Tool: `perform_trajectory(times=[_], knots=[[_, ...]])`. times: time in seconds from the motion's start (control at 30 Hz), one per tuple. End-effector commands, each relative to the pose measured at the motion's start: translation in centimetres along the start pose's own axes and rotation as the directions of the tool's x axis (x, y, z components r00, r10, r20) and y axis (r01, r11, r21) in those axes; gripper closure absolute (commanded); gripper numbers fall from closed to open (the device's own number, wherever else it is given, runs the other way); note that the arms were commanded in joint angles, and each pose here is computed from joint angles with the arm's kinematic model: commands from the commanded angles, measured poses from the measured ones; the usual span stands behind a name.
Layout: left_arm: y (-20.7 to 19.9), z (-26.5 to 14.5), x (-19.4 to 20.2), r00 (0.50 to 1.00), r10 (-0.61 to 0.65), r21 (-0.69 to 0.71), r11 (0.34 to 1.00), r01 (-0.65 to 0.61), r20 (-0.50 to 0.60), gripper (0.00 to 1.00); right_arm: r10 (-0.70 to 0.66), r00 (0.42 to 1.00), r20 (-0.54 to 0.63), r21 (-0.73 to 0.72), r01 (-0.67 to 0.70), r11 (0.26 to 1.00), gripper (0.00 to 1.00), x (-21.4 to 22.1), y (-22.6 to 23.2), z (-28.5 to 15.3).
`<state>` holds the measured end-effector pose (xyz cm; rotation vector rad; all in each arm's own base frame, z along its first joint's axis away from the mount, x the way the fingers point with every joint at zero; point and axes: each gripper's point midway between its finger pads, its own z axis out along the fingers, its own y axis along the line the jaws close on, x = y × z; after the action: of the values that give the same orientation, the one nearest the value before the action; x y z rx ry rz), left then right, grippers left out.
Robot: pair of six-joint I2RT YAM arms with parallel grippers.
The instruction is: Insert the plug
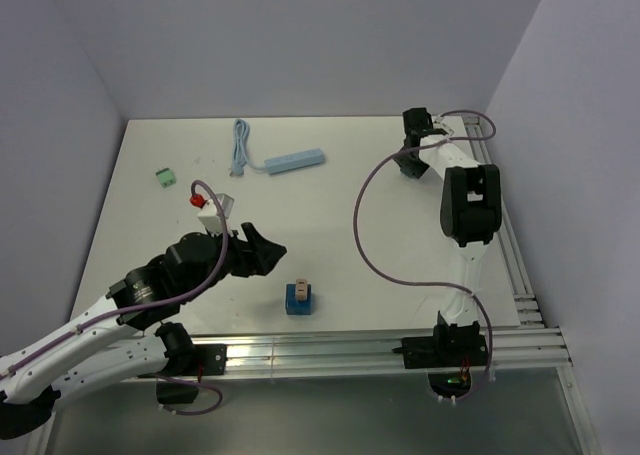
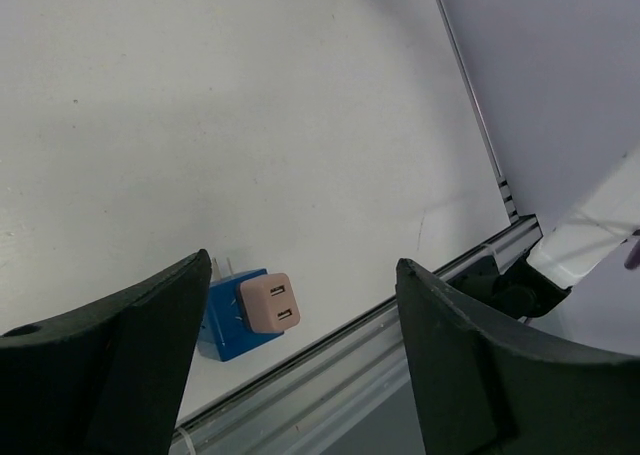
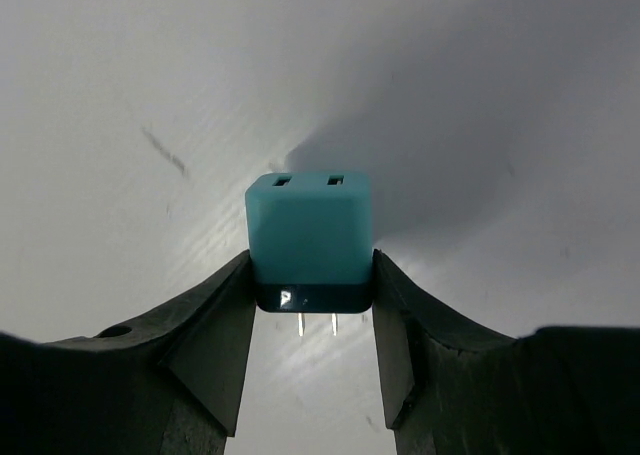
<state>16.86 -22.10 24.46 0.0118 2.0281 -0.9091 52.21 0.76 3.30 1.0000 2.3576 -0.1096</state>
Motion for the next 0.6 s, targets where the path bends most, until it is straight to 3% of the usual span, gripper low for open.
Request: perform_trajectory(times=[0.0,0.13,0.2,0.23,0.37,0.57], knots=[[-1.9,-1.2,-2.1,0.998,-0.037,0.055,0.998,0.034,0.043,0.22,0.133,0.988,0.084,-0.271,-0.105,0.957,1.0,-2.6,4.9,-5.9],[-1.5,-1.7,-2.4,0.997,-0.063,0.032,0.998,0.061,0.05,0.26,0.211,0.976,0.06,-0.428,-0.166,0.888,1.0,0.6,4.9,-8.7],[-1.0,-2.0,-2.4,0.996,-0.078,0.011,0.997,0.077,0.054,0.25,0.232,0.972,0.046,-0.521,-0.175,0.835,1.0,1.6,6.1,-12.4],[-1.1,-2.2,-2.5,0.994,-0.097,0.017,0.995,0.096,0.059,0.24,0.217,0.976,0.015,-0.527,-0.176,0.832,1.0,3.6,5.6,-12.5],[-1.0,-2.8,-2.3,0.987,-0.146,0.037,0.989,0.144,0.062,0.1,0.2,0.978,-0.065,-0.708,-0.186,0.681,1.0,7.4,7.2,-18.4],[-1.1,-2.4,-1.4,0.985,-0.173,0.042,0.984,0.172,0.025,0.07,0.119,0.988,-0.094,-0.837,-0.143,0.528,1.0,13.7,7.0,-26.2]])
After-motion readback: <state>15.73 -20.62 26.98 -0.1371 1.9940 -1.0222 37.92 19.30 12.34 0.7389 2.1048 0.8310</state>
